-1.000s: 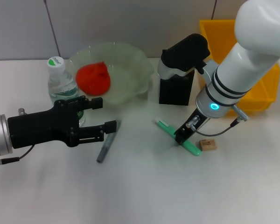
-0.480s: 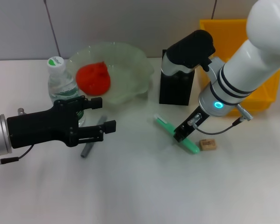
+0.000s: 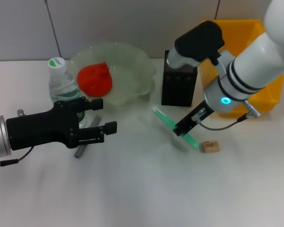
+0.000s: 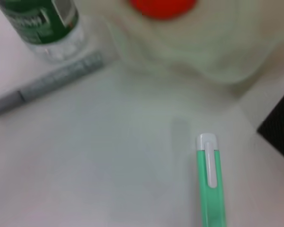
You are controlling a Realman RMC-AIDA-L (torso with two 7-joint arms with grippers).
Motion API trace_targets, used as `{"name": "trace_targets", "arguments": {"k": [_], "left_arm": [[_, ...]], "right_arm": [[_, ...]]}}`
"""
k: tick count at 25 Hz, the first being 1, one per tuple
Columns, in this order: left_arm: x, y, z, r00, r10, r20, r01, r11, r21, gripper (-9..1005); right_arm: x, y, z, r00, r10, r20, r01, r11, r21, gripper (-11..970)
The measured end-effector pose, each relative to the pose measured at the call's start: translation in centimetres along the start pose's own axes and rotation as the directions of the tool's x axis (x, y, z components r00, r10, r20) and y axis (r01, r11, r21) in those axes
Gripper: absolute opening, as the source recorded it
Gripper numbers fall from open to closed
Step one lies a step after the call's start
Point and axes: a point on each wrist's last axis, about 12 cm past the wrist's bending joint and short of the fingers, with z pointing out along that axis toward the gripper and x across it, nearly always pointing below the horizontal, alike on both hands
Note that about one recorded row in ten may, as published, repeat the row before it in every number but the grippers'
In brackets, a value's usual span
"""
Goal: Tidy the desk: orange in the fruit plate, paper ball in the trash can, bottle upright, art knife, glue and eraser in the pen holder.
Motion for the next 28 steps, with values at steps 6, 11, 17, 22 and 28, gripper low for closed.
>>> {"name": "trace_targets", "arguments": {"k": [6, 11, 17, 22, 28], "left_arm": [[0.0, 0.0, -0.1, 1.0, -0.002, 0.004, 0.002, 1.0, -0.005, 767], [-0.1, 0.0, -0.1, 1.0, 0.0, 0.005, 0.0, 1.0, -0.003, 766], [-0.1, 0.0, 0.0, 1.0, 0.0, 0.006, 0.0, 1.0, -0.003, 765], [-0.1, 0.1, -0.1, 1.0, -0.002, 0.016, 0.002, 1.0, -0.011, 764], [0.0, -0.1, 0.0, 1.0, 0.001, 0.02, -0.001, 1.0, -0.006, 763]], "right_arm": [[0.8, 0.0, -1.8, 0.992, -0.032, 0.121, 0.041, 0.996, -0.074, 192], [2.2, -0.3, -3.8, 0.952, -0.042, 0.302, 0.1, 0.979, -0.177, 195], [5.4, -2.5, -6.3, 0.801, 0.038, 0.598, 0.137, 0.96, -0.244, 199], [6.9, -3.9, -6.9, 0.687, 0.085, 0.722, 0.133, 0.962, -0.239, 203], [8.0, -6.0, -6.3, 0.542, 0.136, 0.829, 0.085, 0.973, -0.215, 207]]}}
